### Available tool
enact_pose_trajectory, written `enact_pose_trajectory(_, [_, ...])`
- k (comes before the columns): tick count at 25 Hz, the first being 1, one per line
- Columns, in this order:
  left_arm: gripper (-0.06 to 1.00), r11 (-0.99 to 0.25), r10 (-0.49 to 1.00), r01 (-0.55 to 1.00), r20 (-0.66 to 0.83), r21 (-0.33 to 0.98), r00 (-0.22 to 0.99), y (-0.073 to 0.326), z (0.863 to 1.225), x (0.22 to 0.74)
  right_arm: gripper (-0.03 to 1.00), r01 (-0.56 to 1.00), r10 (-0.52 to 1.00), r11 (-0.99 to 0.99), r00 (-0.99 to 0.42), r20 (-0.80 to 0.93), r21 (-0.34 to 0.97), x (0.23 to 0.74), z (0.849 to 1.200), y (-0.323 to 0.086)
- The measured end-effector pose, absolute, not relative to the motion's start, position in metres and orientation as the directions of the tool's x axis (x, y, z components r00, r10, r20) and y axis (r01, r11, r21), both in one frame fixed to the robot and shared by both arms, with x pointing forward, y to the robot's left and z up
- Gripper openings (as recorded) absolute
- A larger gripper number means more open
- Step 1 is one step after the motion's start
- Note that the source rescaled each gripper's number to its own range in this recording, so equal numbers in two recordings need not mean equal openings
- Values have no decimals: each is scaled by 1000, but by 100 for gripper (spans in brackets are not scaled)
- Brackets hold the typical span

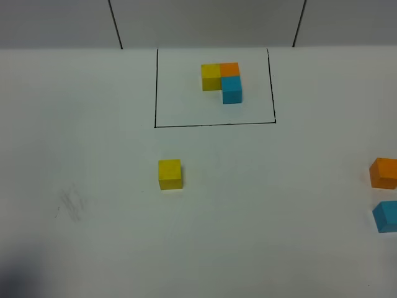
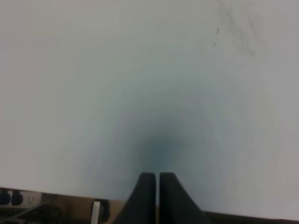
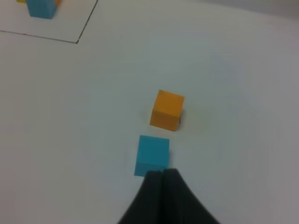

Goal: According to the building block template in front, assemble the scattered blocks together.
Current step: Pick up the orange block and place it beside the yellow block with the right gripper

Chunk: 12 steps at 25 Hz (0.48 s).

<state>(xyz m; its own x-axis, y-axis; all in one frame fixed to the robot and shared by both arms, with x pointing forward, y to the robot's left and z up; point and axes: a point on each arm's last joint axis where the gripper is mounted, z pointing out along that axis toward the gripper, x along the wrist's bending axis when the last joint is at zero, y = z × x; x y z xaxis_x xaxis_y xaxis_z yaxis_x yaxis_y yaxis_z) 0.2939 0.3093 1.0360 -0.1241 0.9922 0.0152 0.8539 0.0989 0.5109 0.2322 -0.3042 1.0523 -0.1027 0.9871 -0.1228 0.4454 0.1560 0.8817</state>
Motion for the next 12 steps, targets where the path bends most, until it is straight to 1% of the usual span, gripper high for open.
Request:
enact_pose_trajectory(8, [0,63,995,747,15,662,-97,305,1044,268,0,445,987,156,-103,-123,882,232,1052,-304])
enact_pose_trajectory(12, [0,54,996,695,12,716,-89,303,1045,256,0,445,987,155,-102,-122,882,232,1052,-304])
